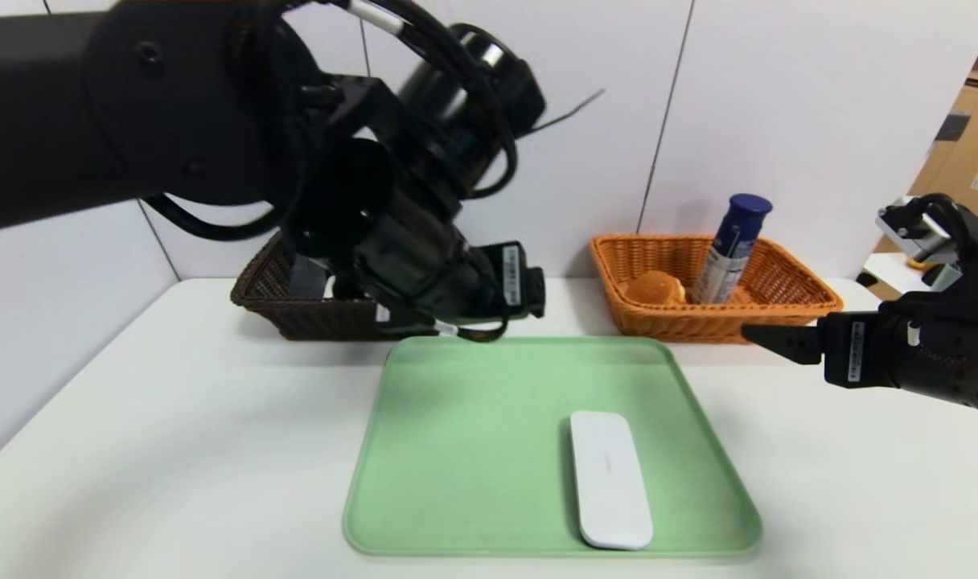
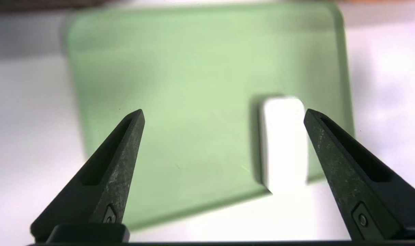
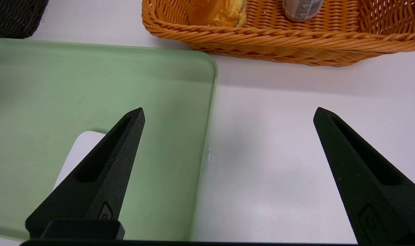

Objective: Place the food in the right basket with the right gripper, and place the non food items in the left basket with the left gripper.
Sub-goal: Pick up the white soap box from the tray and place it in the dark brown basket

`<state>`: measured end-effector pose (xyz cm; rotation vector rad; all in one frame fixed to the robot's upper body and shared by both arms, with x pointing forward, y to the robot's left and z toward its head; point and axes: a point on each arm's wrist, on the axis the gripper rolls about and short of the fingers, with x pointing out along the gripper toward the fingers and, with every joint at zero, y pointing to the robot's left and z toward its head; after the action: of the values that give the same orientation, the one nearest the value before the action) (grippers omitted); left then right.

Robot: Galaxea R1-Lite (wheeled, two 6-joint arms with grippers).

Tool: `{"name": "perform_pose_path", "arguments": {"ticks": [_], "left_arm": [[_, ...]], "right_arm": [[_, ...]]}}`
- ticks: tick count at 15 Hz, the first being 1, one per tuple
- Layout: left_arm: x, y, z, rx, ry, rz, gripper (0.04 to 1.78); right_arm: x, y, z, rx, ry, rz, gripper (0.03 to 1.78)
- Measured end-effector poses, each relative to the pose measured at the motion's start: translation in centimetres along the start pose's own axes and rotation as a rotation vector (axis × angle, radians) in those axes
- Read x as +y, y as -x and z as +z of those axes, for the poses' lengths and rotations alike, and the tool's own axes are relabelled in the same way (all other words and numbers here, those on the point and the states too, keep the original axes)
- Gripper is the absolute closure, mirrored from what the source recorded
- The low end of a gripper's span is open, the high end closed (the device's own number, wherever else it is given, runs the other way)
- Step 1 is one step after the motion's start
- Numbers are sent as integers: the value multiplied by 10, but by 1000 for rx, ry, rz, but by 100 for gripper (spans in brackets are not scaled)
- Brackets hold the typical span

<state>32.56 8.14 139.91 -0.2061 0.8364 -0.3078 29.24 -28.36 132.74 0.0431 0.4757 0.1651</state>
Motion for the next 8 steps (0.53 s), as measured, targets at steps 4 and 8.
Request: {"name": "perform_pose_path", "arguments": {"ticks": [4,8], "left_arm": [[-52,-28,-52,77,-7,10,15],[-85,-64,-92,82,-64,42,14]], "right_arm": [[-1,0,-4,10,-1,-2,10],[-2,0,-14,37,-1,-5,10]]}}
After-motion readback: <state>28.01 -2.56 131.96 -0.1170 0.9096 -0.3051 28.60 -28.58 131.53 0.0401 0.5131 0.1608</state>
